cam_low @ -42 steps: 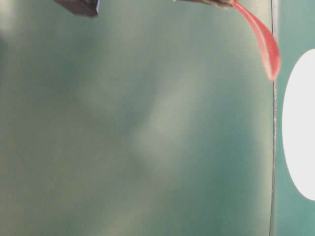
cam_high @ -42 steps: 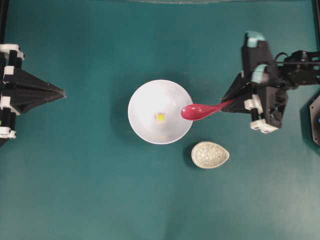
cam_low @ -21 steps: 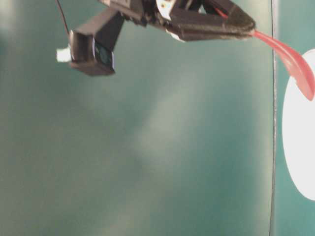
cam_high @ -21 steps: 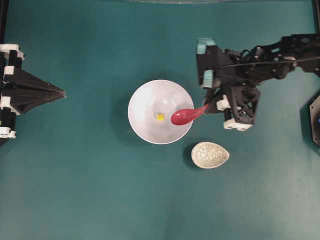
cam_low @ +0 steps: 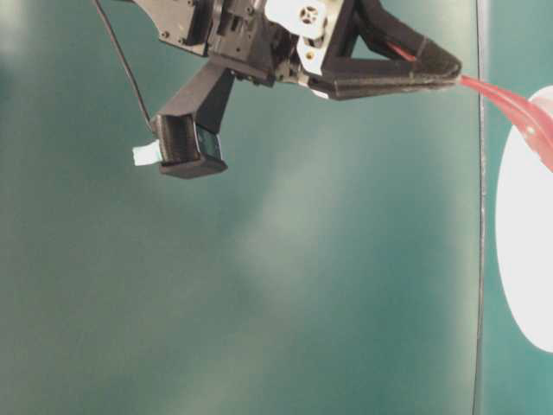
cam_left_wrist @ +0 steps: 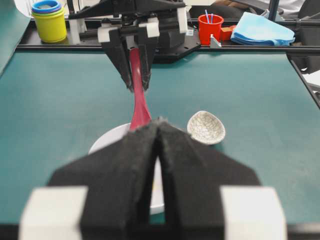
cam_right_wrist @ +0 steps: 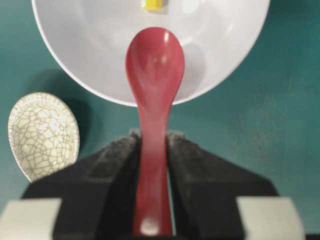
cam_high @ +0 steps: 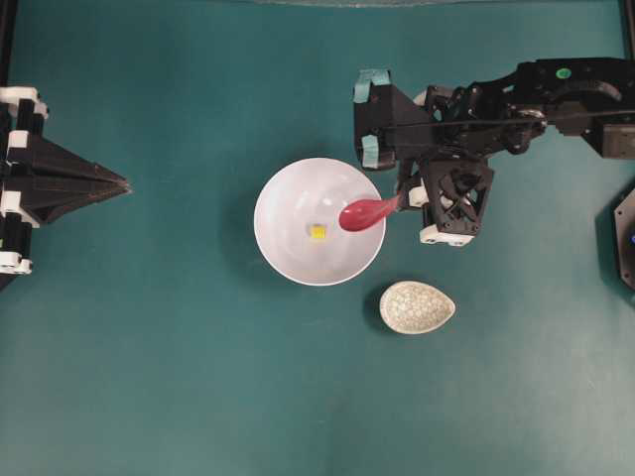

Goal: Scoop the yellow hexagonal prism block from the bowl with a spoon using the right arm.
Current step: 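Lower the spoon into the bowl beside the yellow block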

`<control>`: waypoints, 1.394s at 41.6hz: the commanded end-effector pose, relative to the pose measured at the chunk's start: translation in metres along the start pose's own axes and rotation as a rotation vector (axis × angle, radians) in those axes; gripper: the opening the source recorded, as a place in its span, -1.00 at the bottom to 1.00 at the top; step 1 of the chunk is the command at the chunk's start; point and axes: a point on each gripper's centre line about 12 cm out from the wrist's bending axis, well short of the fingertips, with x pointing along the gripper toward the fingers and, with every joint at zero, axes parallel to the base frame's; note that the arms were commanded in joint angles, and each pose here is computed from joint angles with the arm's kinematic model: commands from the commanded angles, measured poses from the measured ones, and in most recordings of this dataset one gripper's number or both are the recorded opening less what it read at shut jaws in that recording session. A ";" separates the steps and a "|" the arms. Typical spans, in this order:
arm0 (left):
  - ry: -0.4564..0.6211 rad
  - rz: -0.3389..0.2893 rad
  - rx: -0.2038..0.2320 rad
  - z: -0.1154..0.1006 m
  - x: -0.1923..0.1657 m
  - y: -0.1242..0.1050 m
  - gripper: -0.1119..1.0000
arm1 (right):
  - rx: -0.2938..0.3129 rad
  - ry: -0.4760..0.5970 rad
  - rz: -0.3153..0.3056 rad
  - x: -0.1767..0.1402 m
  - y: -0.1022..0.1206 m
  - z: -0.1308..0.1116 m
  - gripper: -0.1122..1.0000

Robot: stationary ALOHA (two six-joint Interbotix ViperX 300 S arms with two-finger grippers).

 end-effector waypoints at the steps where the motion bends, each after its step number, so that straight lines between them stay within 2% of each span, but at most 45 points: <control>1: -0.020 0.000 0.005 0.008 0.003 0.000 -0.80 | -0.011 -0.023 0.000 -0.008 0.002 0.009 -0.36; 21: -0.020 0.000 0.006 0.008 0.003 0.000 -0.80 | -0.027 0.042 0.018 0.020 0.006 0.011 -0.36; 58: -0.020 0.000 0.006 0.008 0.003 0.000 -0.80 | -0.023 0.040 0.013 0.036 0.002 0.023 -0.36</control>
